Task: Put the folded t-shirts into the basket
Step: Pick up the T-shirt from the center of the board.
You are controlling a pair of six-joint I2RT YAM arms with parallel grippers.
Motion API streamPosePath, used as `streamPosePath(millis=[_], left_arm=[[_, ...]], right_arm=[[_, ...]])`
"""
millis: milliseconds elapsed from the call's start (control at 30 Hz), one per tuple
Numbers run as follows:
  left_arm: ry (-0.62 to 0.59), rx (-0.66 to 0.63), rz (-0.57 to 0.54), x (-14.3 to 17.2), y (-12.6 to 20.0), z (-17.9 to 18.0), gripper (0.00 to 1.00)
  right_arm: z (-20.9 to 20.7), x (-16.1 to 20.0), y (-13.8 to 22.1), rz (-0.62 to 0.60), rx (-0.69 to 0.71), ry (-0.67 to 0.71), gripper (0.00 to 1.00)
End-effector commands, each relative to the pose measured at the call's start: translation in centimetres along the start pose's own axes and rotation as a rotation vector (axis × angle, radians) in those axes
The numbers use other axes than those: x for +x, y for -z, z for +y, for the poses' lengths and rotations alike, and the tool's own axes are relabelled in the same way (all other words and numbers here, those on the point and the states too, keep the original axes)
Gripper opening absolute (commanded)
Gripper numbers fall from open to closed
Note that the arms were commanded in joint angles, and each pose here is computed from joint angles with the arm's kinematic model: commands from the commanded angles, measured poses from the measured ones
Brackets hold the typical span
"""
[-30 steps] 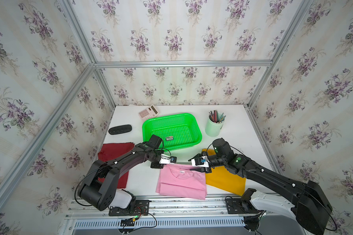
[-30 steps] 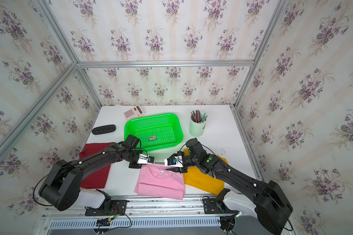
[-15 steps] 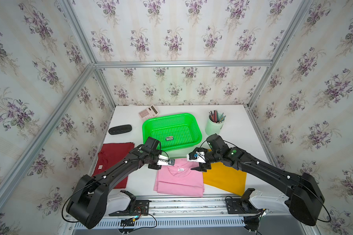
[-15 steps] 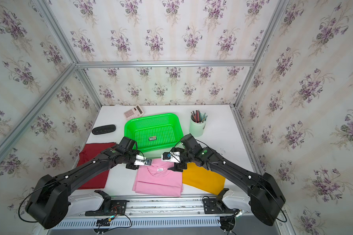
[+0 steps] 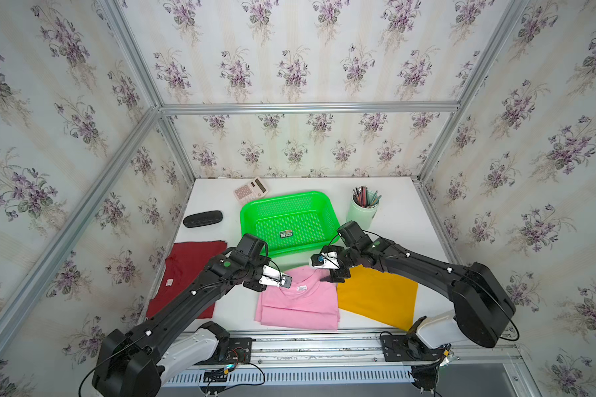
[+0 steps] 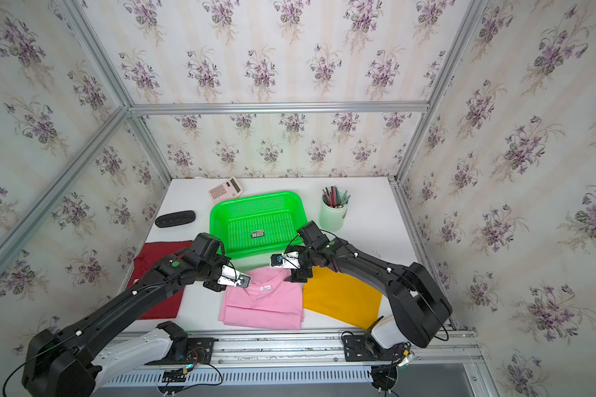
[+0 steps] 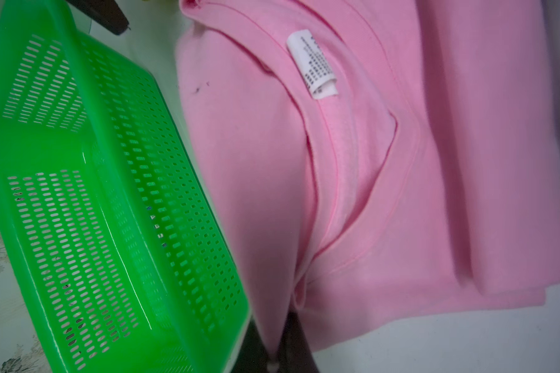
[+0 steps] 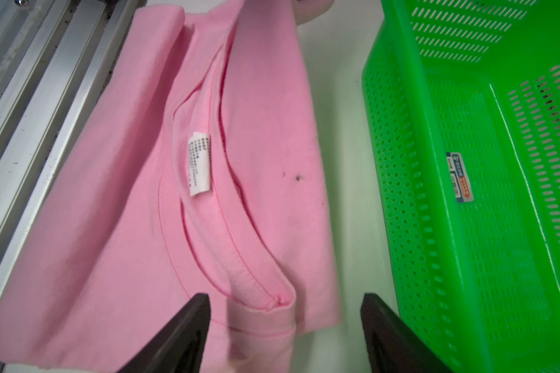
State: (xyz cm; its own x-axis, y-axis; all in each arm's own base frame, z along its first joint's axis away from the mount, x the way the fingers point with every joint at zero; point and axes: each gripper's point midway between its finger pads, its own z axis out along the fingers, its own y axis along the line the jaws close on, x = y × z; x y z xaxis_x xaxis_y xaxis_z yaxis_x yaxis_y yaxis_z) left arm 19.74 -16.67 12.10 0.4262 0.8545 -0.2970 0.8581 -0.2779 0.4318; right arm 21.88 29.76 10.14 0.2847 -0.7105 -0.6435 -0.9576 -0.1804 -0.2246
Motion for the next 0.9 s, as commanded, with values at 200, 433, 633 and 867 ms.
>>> streamPosePath(millis=[200, 433, 633, 867], left_arm=[[-0.106, -0.029, 0.051, -0.3, 2.8, 0.3, 0.0], [-0.17, -0.046, 0.083, -0.5, 4.3, 0.6, 0.0], [-0.219, -0.062, 0.095, -0.8, 5.3, 1.1, 0.0], [-0.259, -0.068, 0.091, -1.6, 6.1, 1.5, 0.0]], right_arm=[[-0.4, -0.6, -1.4, -0.037, -0.083, 0.043, 0.8], [0.1, -0.3, -1.8, -0.026, -0.14, 0.029, 0.8], [0.3, -0.3, -2.3, -0.039, -0.161, 0.032, 0.81], [0.7, -1.2, -2.6, -0.07, -0.203, 0.032, 0.78]])
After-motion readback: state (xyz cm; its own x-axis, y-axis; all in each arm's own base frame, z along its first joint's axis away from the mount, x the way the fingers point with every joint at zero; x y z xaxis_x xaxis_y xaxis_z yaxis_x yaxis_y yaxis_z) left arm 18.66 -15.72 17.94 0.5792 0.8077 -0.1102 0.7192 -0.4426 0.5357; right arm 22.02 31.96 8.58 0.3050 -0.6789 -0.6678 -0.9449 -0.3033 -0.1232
